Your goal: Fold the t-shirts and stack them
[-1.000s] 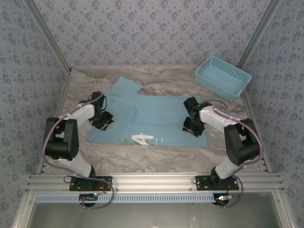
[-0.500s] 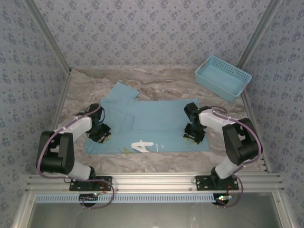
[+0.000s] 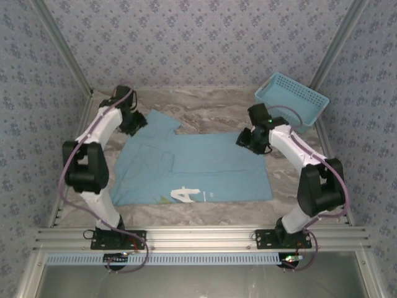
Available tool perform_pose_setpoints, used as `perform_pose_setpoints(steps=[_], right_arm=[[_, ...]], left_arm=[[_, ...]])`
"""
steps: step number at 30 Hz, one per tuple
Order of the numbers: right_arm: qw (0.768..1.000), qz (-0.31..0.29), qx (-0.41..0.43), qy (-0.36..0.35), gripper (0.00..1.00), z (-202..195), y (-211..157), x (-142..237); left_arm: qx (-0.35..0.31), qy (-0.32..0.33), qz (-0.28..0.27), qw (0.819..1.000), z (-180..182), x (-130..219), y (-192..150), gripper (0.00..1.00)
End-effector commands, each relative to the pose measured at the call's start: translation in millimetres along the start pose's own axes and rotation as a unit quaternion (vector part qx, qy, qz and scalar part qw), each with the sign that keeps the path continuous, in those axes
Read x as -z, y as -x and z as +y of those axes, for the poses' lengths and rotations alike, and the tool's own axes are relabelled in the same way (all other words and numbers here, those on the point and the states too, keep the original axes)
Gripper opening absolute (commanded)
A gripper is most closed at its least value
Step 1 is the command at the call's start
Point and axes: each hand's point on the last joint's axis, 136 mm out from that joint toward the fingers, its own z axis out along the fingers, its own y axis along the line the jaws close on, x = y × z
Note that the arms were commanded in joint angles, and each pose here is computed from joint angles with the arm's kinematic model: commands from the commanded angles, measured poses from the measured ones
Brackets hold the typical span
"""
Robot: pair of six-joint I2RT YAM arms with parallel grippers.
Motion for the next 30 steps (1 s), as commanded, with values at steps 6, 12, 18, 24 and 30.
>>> perform_pose_setpoints(steps=[6,12,18,24,30], right_arm=[[0.997,-0.016,0.04,0.072,0.56,27,54,-1],[0.997,-0.017,0.019,0.075,0.56,22,56,3],[0.997,-0.015,0.018,0.073,0.56,17,50,9],[0.997,-0.01,-0.001,0.076,0.55,6,43,8],[0.997,-0.008,-0.006,0.077,0.55,2,39,7]], left_arm=[[-0.043,0.0,-0.052,0.998,-45,-52,79,0.44],[-0.041,0.006,-0.083,0.996,-56,-96,109,0.44],[-0.047,0.005,-0.096,0.994,-65,-132,122,0.43],[-0.067,0.016,-0.096,0.993,-76,-153,110,0.43],[-0.078,0.052,-0.06,0.994,-68,-168,81,0.42]])
